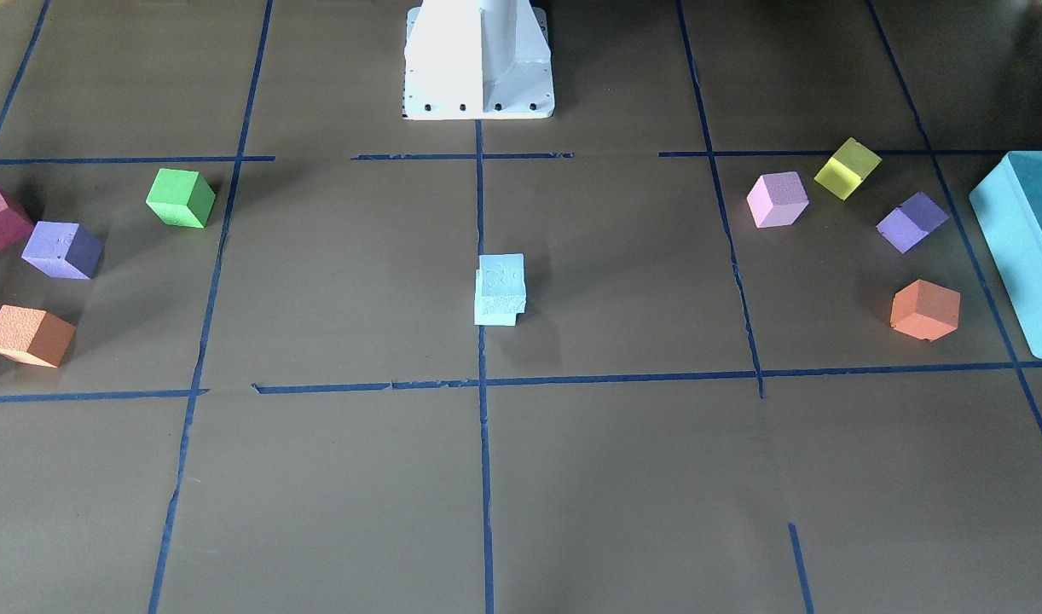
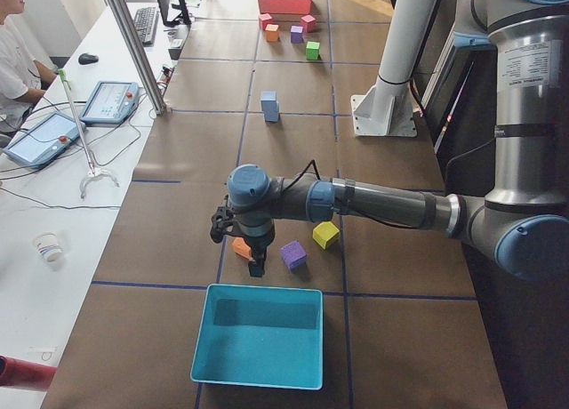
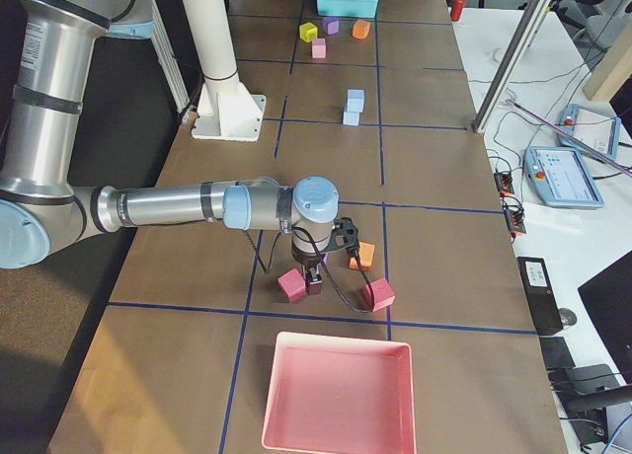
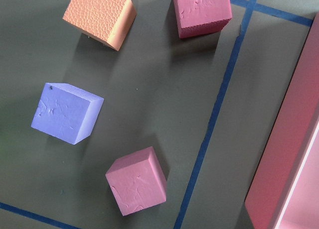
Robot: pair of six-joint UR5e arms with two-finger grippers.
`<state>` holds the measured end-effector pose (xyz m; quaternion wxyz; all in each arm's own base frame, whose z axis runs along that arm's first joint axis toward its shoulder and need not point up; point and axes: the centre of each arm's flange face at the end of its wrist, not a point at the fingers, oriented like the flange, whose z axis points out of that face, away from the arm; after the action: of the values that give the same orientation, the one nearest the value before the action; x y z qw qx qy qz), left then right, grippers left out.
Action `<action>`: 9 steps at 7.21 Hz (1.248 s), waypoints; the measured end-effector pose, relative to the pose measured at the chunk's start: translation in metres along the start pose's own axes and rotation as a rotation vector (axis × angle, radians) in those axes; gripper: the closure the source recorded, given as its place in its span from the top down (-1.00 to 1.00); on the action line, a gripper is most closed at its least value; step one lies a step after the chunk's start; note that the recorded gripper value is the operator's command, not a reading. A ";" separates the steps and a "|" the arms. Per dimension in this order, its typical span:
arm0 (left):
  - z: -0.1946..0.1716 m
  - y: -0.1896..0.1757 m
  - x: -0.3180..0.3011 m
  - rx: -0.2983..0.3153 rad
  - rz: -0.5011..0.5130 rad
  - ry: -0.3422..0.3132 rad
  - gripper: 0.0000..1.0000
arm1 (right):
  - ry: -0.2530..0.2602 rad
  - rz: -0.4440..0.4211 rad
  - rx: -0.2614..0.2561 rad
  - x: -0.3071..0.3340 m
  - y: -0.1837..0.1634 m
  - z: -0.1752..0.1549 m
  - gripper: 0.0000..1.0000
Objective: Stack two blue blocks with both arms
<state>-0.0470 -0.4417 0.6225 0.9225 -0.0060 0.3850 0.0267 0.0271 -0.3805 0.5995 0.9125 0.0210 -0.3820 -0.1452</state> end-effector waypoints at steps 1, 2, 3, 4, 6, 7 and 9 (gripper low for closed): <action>0.006 0.016 -0.024 -0.009 -0.054 0.000 1.00 | 0.000 0.005 0.001 0.000 -0.001 0.000 1.00; 0.011 0.031 -0.037 -0.019 -0.084 -0.002 1.00 | 0.000 0.007 0.003 -0.001 -0.001 -0.001 1.00; 0.015 0.042 -0.045 -0.029 -0.100 -0.002 1.00 | 0.000 0.007 0.004 -0.001 -0.001 -0.002 1.00; 0.018 0.047 -0.048 -0.035 -0.107 -0.001 1.00 | -0.001 0.007 0.005 -0.001 -0.002 -0.002 1.00; 0.019 0.047 -0.047 -0.035 -0.103 0.004 1.00 | -0.001 0.007 0.005 -0.002 -0.002 -0.002 1.00; 0.018 0.046 -0.045 -0.032 -0.099 0.007 1.00 | 0.000 0.006 0.006 -0.002 -0.002 -0.002 1.00; 0.017 0.046 -0.044 -0.030 -0.095 0.010 1.00 | -0.001 0.005 0.007 -0.002 -0.003 -0.003 1.00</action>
<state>-0.0683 -0.3976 0.6660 0.9206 -0.0383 0.3885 -0.0115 0.0268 -0.3825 0.5956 0.9126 0.0233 -0.3828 -0.1416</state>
